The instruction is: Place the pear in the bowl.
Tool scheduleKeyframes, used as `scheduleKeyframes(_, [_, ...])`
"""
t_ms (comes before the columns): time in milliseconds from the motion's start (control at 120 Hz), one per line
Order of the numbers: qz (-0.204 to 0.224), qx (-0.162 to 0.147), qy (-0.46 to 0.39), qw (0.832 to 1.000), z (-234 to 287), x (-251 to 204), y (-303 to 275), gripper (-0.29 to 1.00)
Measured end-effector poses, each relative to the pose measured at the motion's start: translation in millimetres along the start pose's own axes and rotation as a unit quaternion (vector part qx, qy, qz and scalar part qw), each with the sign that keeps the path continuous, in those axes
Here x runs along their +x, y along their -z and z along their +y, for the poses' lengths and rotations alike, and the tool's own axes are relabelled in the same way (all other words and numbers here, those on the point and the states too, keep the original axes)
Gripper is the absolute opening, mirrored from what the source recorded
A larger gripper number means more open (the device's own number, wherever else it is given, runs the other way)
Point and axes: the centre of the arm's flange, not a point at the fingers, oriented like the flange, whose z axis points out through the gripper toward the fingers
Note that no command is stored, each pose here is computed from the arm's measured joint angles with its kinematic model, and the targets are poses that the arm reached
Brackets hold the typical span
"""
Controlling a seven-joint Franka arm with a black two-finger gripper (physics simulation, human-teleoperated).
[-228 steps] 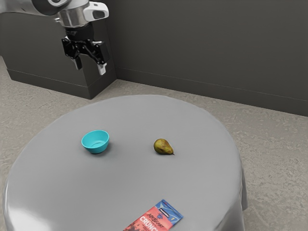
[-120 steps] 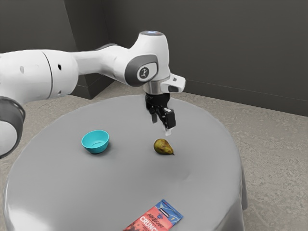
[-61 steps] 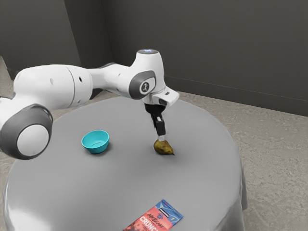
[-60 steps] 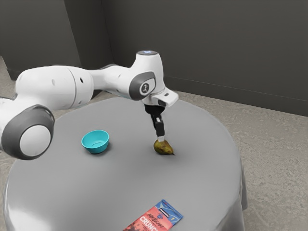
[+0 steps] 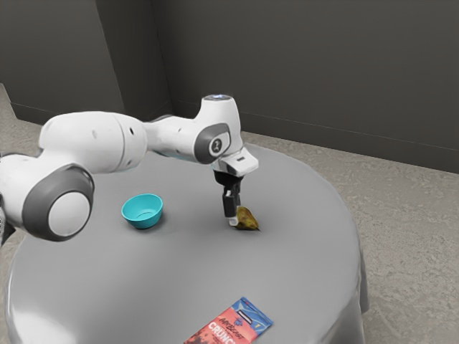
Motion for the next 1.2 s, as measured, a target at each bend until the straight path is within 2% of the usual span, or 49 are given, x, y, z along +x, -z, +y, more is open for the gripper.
scheduleKeyframes(300, [0.004,-0.005,-0.048,0.999,-2,0,-18,0.7])
scheduleKeyframes(683, [0.025,0.017,-0.083,0.996,-8,6,-19,0.69])
scheduleKeyframes(1200, [0.061,0.012,-0.082,0.995,-8,9,-22,0.42])
